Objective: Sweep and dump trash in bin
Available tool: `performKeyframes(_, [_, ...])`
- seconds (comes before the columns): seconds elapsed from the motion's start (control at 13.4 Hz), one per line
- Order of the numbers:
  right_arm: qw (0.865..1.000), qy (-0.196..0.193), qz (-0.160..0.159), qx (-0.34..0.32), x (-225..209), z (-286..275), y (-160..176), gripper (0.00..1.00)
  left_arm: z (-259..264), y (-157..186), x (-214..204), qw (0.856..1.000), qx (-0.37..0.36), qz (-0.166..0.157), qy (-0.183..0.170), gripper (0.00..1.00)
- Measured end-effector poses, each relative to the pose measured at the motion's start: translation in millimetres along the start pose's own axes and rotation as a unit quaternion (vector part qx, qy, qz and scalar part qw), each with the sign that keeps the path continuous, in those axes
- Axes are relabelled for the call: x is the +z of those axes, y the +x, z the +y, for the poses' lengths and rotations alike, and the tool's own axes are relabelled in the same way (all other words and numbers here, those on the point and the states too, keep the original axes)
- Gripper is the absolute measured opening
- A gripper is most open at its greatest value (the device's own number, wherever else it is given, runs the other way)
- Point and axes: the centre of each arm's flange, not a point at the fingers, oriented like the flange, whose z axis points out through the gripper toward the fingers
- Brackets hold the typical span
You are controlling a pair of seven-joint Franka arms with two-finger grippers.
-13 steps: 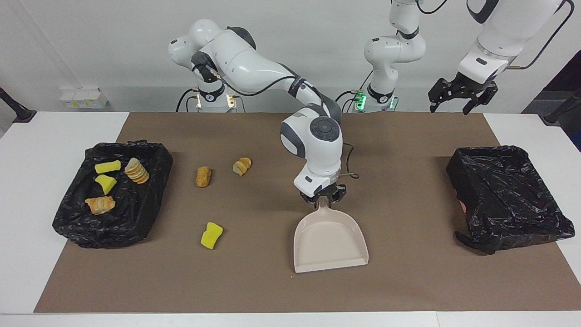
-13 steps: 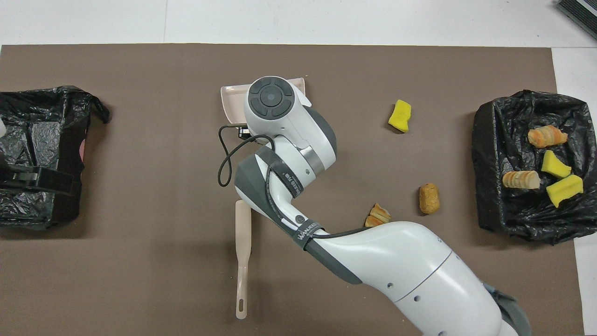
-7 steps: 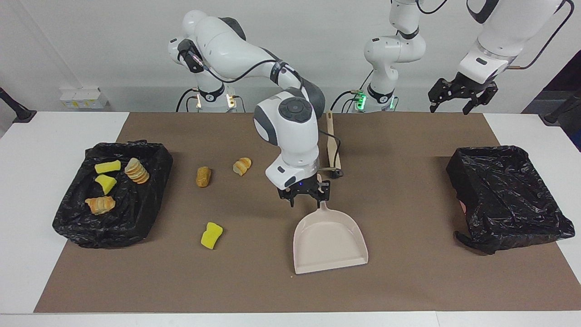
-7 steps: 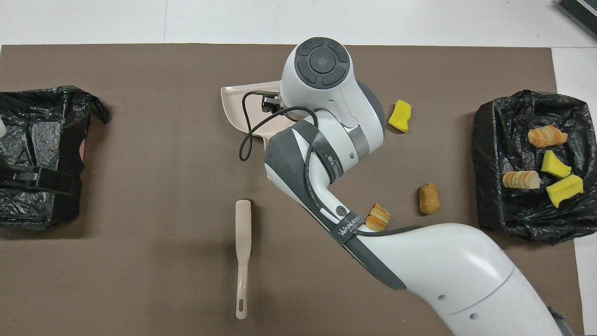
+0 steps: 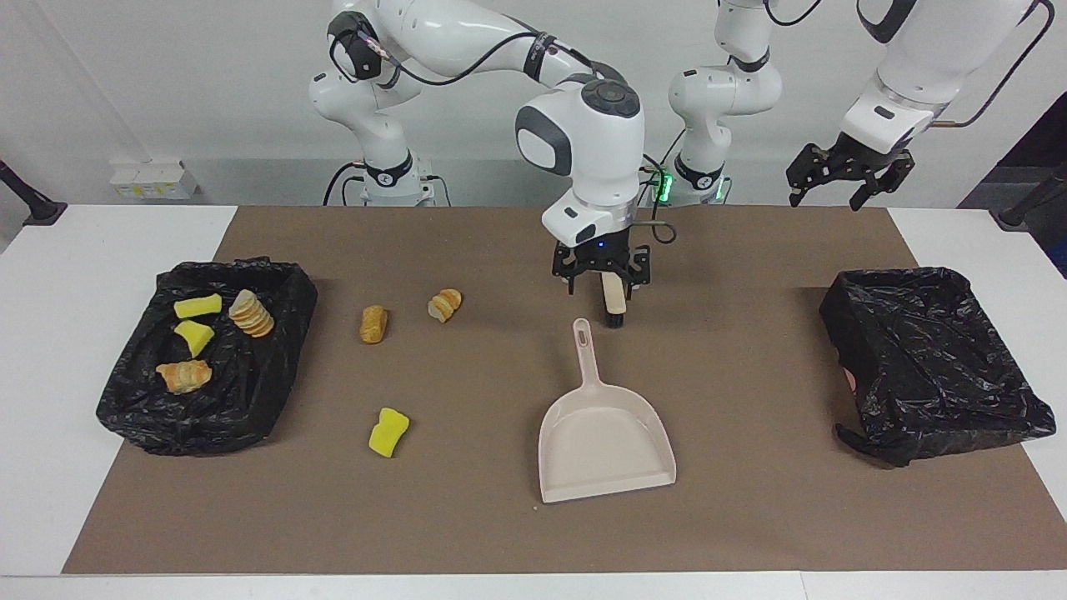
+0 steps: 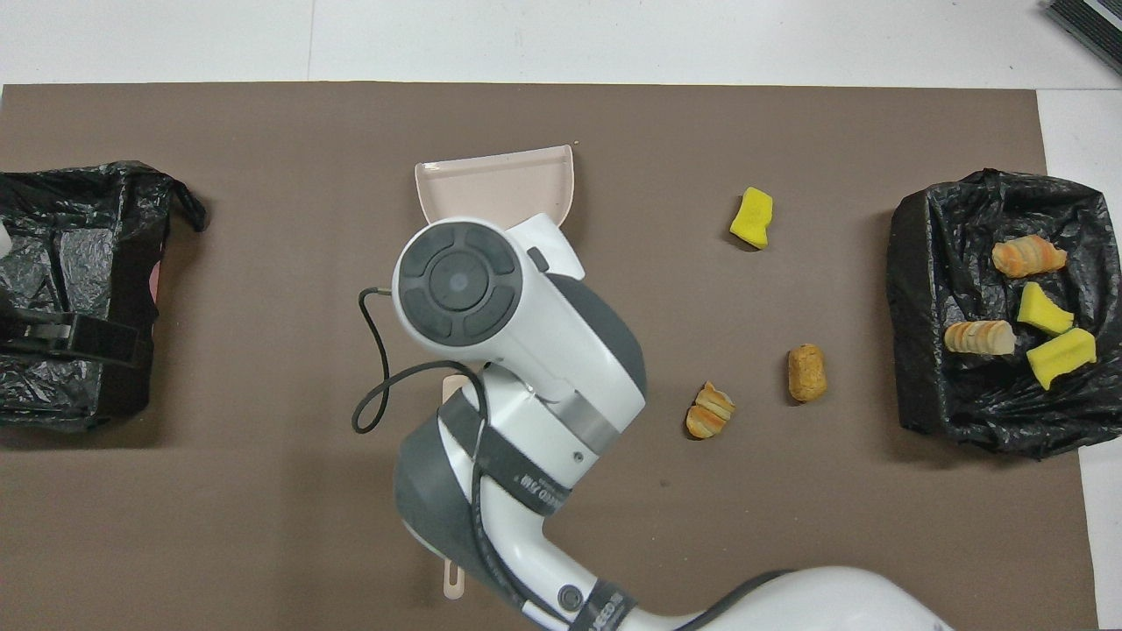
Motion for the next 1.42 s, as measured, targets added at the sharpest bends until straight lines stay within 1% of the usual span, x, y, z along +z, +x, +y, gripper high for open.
performKeyframes(0.15, [1.0, -0.008, -0.005, -0.006, -1, -7, -32, 1.0, 0, 0, 0, 1.0, 0.0, 0.0, 0.0, 1.0])
performKeyframes(0.3, [0.999, -0.014, -0.029, -0.018, 3, -11, -68, 1.0, 0, 0, 0, 1.0, 0.0, 0.0, 0.0, 1.0])
performKeyframes(0.45, [0.998, -0.03, -0.051, -0.031, 19, -15, -111, 1.0, 0, 0, 0, 1.0, 0.0, 0.0, 0.0, 1.0])
performKeyframes(0.6, [0.997, -0.038, -0.055, -0.033, 39, -24, -151, 1.0, 0, 0, 0, 1.0, 0.0, 0.0, 0.0, 1.0])
performKeyframes(0.75, [0.996, -0.048, -0.06, -0.045, 59, -23, -183, 1.0, 0, 0, 0, 1.0, 0.0, 0.0, 0.0, 1.0])
performKeyframes(0.9, [0.996, -0.04, -0.056, -0.062, 82, -14, -212, 1.0, 0, 0, 0, 1.0, 0.0, 0.0, 0.0, 1.0])
performKeyframes(1.05, [0.996, -0.029, -0.048, -0.074, 99, 5, -236, 1.0, 0, 0, 0, 1.0, 0.0, 0.0, 0.0, 1.0])
performKeyframes(1.2, [0.995, -0.029, -0.054, -0.076, 105, 18, -252, 0.98, 0, 0, 0, 1.0, 0.0, 0.0, 0.0, 1.0])
performKeyframes(1.42, [0.995, -0.022, -0.057, -0.074, 103, 22, -257, 0.95, 0, 0, 0, 1.0, 0.0, 0.0, 0.0, 1.0])
